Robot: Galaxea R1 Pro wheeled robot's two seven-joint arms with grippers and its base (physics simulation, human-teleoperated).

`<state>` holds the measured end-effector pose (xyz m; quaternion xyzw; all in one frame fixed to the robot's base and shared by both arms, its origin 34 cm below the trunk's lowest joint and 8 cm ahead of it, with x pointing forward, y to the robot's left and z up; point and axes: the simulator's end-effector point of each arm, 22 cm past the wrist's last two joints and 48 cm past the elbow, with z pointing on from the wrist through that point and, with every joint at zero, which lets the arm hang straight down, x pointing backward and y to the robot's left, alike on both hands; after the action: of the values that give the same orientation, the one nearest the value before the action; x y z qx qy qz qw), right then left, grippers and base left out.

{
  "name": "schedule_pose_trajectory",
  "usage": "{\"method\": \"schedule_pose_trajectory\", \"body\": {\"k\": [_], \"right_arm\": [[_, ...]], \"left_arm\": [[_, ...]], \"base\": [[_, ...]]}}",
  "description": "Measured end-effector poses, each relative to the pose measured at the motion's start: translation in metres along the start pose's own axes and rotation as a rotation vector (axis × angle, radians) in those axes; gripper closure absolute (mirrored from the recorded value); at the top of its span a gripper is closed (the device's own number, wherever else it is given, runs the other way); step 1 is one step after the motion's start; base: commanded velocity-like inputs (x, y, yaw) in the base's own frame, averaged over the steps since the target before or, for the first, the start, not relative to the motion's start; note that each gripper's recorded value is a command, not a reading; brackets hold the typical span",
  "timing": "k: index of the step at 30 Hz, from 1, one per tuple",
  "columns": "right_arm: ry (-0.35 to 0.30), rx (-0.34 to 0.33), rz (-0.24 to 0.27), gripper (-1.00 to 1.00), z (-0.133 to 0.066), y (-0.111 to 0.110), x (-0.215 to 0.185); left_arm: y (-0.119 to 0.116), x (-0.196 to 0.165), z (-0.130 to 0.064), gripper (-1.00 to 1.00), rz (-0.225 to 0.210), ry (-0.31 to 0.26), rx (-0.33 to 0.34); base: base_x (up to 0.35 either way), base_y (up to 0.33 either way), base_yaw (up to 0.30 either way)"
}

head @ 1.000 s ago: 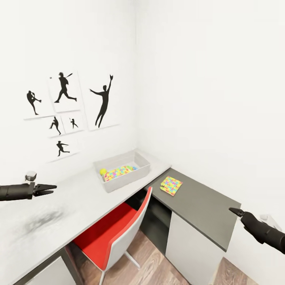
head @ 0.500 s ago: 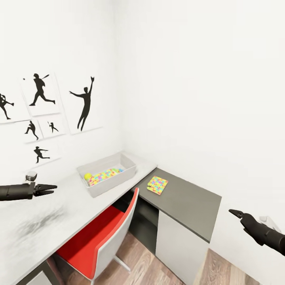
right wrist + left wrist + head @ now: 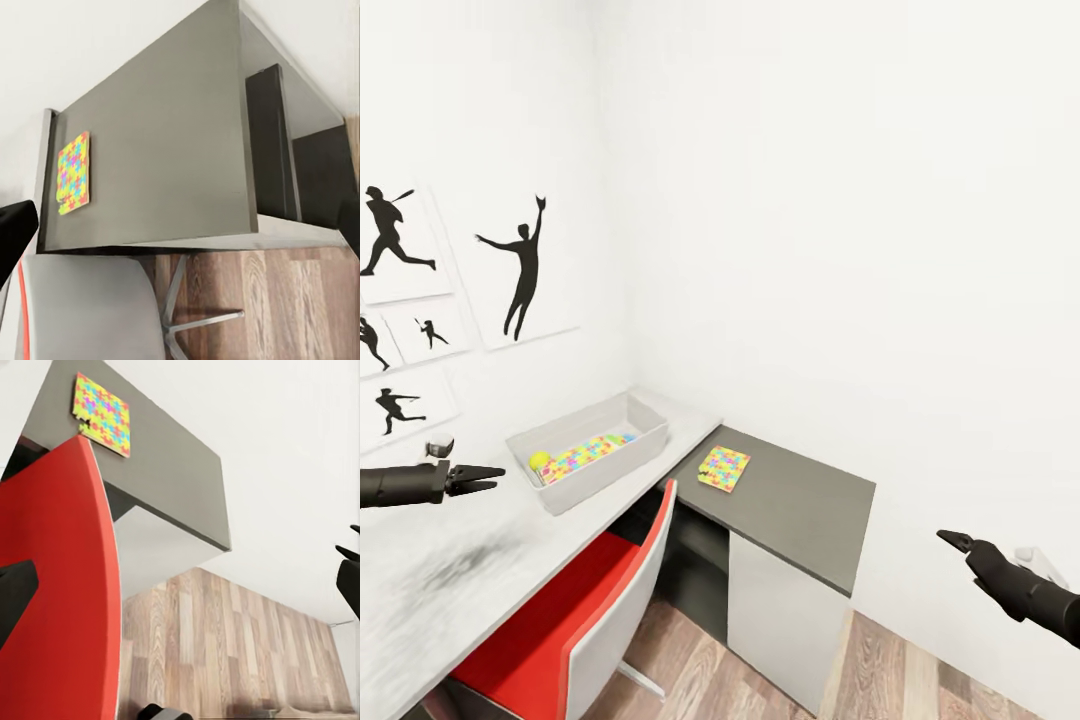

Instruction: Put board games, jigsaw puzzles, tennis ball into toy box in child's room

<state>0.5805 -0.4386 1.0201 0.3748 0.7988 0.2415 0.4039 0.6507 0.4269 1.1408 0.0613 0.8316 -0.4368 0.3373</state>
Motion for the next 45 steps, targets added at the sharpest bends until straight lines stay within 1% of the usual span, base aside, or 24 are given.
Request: {"method": "schedule_pose_trajectory", "body": {"k": [32,37,45], "right_arm": [[-0.01,-0.011,-0.001,-1.0,-0.0046,0.0042,-0.0036],[-0.012,-0.013,0.0,-1.0,-0.0048,0.0053,-0.0035],[-0.042,-0.013,0.006,-1.0,-0.0043,0.0048,-0.0099]], "left_arm": [[-0.0061,-0.0035,-0.0066,-1.0,0.012,-0.012,0.0],[-0.0071,-0.0037,-0.0068,-1.0,0.013,-0.012,0.001],[-0.0067,-0.003,-0.0052,-1.0,0.012,-0.009,0.002]], "base": [[0.0,0.0,-0.27],[0.0,0.0,-0.136],[0.0,0.0,-0.018]]}}
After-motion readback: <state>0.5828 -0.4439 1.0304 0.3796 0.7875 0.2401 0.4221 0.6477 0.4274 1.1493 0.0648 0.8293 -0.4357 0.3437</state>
